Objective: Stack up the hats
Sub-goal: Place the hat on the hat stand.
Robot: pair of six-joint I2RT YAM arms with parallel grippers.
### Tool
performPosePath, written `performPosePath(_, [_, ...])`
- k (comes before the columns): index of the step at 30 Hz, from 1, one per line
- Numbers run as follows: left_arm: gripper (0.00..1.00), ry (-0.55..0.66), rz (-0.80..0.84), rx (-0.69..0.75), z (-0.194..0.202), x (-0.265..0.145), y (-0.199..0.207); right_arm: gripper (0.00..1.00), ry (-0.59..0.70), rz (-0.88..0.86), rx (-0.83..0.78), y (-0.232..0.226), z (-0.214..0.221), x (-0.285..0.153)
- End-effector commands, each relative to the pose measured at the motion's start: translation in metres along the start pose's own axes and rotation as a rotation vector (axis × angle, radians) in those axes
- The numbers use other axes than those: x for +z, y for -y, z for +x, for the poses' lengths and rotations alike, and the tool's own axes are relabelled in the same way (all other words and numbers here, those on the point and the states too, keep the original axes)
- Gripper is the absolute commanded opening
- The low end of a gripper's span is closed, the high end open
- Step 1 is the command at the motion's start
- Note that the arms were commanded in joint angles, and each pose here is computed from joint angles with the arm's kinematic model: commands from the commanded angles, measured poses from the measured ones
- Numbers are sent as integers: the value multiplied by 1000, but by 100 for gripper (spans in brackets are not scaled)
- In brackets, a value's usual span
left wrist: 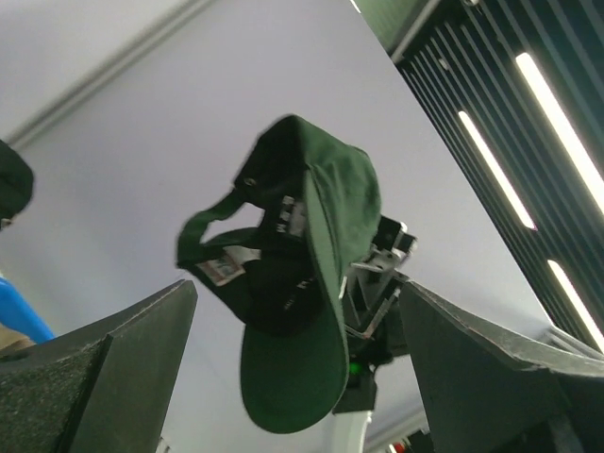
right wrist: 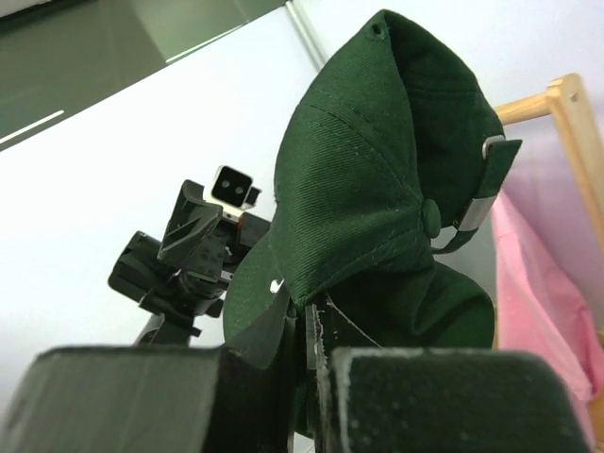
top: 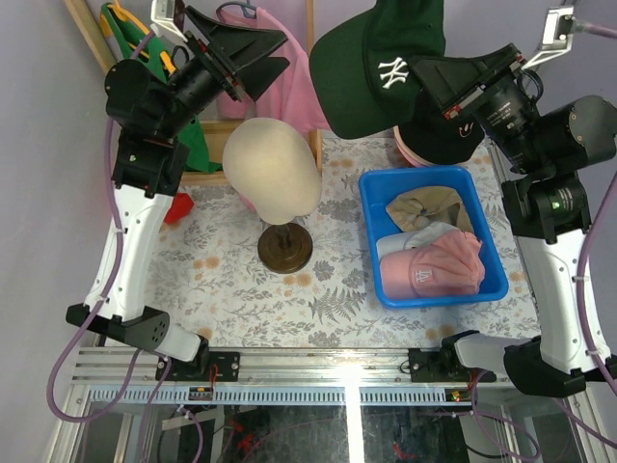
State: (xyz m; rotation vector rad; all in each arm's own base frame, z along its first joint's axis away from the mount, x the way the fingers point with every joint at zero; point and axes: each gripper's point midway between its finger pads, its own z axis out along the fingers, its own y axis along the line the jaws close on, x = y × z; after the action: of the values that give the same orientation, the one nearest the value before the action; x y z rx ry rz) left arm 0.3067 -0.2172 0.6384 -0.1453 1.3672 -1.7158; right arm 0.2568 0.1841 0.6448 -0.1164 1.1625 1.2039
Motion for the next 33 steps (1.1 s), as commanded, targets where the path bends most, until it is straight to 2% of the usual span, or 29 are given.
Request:
performPosePath(1, [88,-92,169,-2,24,3,37,1,9,-200,19,-50,-16,-3])
performPosePath(9, [89,-153,268,-48,44,14,49,1,-44,-250,36,-59,-7,-1])
performPosePath(18, [88,-222,373,-67,61,14,64,1,-166,-319,62,-74,25,18])
performPosePath(23, [82,-262,480,-30,67,3,82,1,-199,-322,64,-75,32,23])
performPosePath(26, [70,-267,534,-13,70,-5,85,1,-230,-320,75,-71,38,28])
performPosePath(28, [52,-263,552,-16,71,-9,83,1,-237,-303,89,-66,42,31])
performPosePath(31, [20,-243,547,-23,71,-10,78,2,-236,-249,84,-54,46,34])
performPosePath(33, [9,-212,542,-15,69,-10,74,3,-237,-204,84,-44,48,37])
